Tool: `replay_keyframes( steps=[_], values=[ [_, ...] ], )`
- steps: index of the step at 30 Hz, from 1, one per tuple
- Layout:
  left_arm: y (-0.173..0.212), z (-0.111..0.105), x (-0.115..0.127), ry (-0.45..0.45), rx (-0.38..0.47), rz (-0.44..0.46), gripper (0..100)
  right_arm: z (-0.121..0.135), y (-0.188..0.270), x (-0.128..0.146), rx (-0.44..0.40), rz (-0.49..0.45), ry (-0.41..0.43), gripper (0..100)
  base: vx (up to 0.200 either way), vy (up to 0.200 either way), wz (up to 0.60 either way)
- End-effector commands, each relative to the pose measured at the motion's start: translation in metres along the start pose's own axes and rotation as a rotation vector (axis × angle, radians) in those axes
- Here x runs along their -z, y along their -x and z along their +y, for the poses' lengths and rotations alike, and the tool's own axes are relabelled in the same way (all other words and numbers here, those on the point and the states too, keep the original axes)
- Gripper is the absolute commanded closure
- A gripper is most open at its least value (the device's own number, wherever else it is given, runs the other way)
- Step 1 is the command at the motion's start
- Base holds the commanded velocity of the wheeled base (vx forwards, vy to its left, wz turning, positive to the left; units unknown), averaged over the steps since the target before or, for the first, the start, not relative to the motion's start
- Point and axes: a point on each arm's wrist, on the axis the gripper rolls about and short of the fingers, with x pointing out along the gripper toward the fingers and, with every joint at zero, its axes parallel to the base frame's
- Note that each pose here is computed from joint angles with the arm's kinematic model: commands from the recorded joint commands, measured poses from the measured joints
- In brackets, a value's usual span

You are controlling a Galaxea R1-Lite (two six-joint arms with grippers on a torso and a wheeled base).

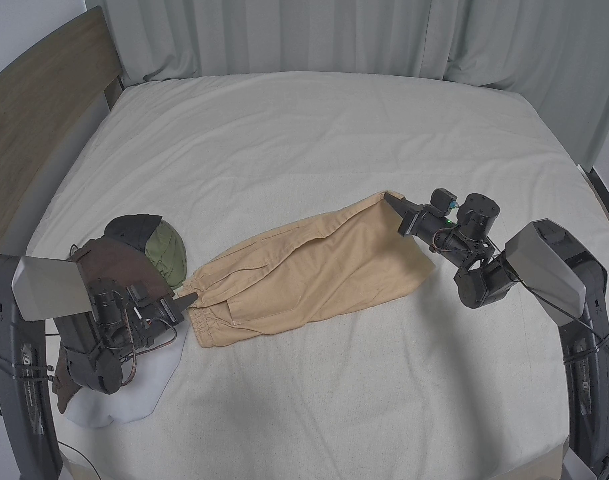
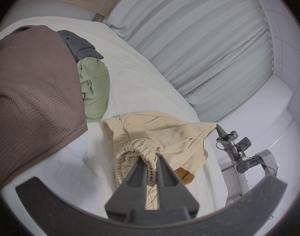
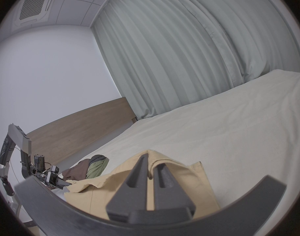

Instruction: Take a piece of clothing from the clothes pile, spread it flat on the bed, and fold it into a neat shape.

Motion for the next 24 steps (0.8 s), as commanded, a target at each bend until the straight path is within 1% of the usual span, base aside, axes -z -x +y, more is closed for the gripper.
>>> replay_keyframes(
  steps=[1,2,3,7,10,11,12,14,15,19,22,24],
  values=[
    [0.0,0.001,0.0,0.001,-0.002,0.001,100,-0.001,0.0,0.005,0.0,0.008,-0.002,100,0.0,0.0,0.0],
    [0.0,0.001,0.001,0.002,-0.002,0.002,100,-0.001,-0.001,0.009,0.002,0.018,-0.006,100,0.0,0.0,0.0],
    [0.0,0.001,0.0,0.003,-0.002,0.001,0,-0.001,-0.001,0.008,0.002,0.018,-0.006,0,0.0,0.0,0.0],
    [-0.001,-0.001,-0.007,0.017,0.008,-0.025,0,0.0,-0.002,0.008,-0.002,0.017,-0.006,0,0.0,0.0,0.0],
    [-0.001,-0.007,-0.02,0.065,0.005,-0.086,0,0.002,-0.001,0.012,-0.001,0.03,-0.014,0,0.0,0.0,0.0],
    [-0.001,-0.007,-0.02,0.065,0.005,-0.086,0,0.002,-0.001,0.012,-0.001,0.03,-0.014,0,0.0,0.0,0.0],
    [-0.001,-0.008,-0.028,0.081,0.001,-0.121,0,0.006,0.003,0.019,0.001,0.059,-0.027,0,0.0,0.0,0.0],
    [0.0,-0.009,-0.029,0.081,0.002,-0.124,0,0.008,0.003,0.021,0.001,0.067,-0.031,0,0.0,0.0,0.0],
    [0.001,-0.011,-0.033,0.077,0.006,-0.136,0,0.018,0.005,0.031,0.001,0.091,-0.04,0,0.0,0.0,0.0],
    [0.004,-0.015,-0.036,0.071,0.012,-0.145,0,0.03,0.009,0.046,-0.001,0.123,-0.042,0,0.0,0.0,0.0],
    [0.006,-0.02,-0.041,0.065,0.023,-0.158,0,0.033,0.01,0.052,-0.001,0.138,-0.048,0,0.0,0.0,0.0],
    [0.01,-0.027,-0.048,0.057,0.039,-0.177,0,0.032,0.014,0.057,0.015,0.158,-0.057,0,0.0,0.0,0.0]
  ],
)
